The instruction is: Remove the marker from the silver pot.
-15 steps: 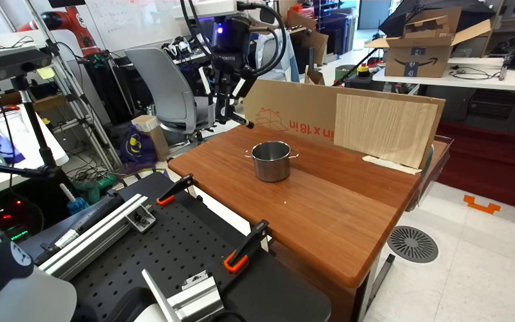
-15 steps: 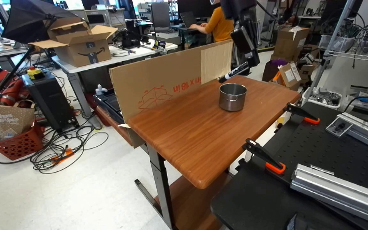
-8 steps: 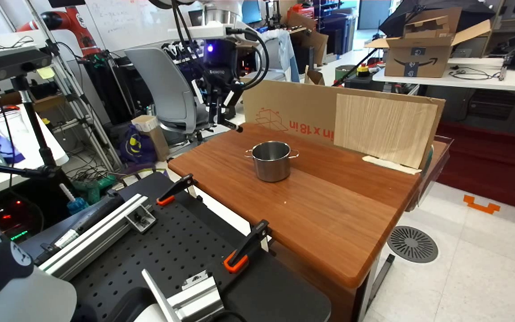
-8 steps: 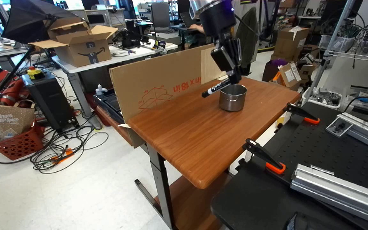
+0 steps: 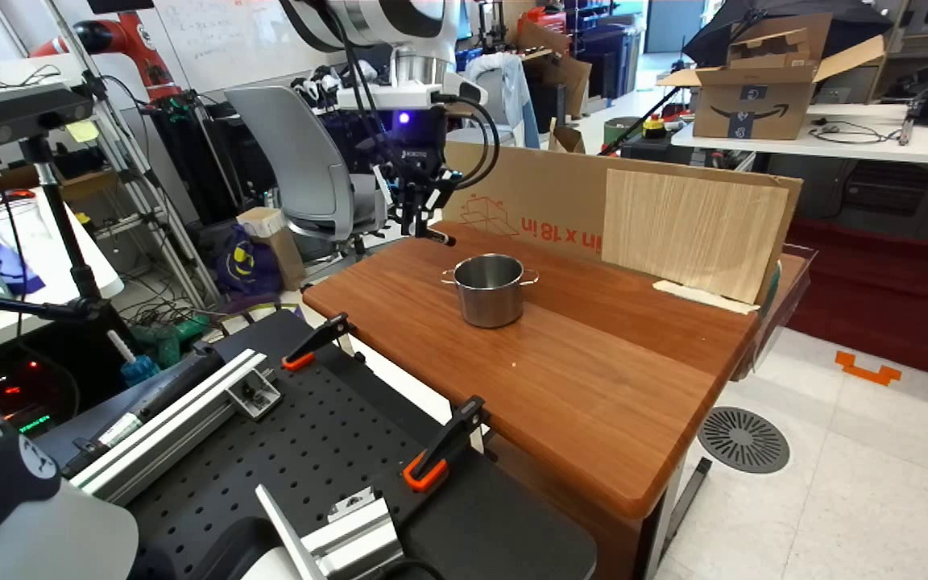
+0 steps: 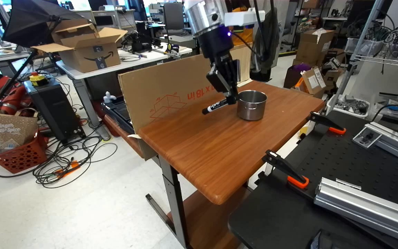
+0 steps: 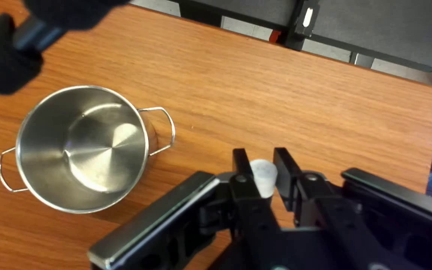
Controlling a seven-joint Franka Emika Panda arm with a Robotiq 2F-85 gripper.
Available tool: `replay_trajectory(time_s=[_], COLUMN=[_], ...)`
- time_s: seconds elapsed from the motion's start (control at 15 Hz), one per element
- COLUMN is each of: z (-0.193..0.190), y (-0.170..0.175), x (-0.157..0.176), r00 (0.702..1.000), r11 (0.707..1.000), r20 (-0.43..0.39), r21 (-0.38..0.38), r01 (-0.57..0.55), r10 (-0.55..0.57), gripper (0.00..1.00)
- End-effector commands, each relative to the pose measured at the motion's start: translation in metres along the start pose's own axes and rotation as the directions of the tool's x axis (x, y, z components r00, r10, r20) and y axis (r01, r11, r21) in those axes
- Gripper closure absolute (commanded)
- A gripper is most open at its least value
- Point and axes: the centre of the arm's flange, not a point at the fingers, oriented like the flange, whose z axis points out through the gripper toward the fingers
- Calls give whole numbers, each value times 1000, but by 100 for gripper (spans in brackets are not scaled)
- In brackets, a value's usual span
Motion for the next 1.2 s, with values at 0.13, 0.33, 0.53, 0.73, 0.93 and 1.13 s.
replay_trajectory(time_s=[0.13, 0.33, 0.53, 0.73, 0.93, 1.13], z=[14, 28, 44, 56, 64, 74], y=[-7, -7, -7, -7, -4, -1], x=[31, 43, 53, 60, 67, 74], r00=[999, 998, 997, 996, 993, 989], r11=[1000, 999, 997, 995, 993, 989], r20=[-34, -45, -25, -6, 7, 15], r21=[-8, -11, -23, -25, -25, -33], r01=[-26, -53, -72, -93, -118, -144], r10=[26, 52, 71, 93, 119, 144], gripper=[95, 95, 95, 95, 95, 95])
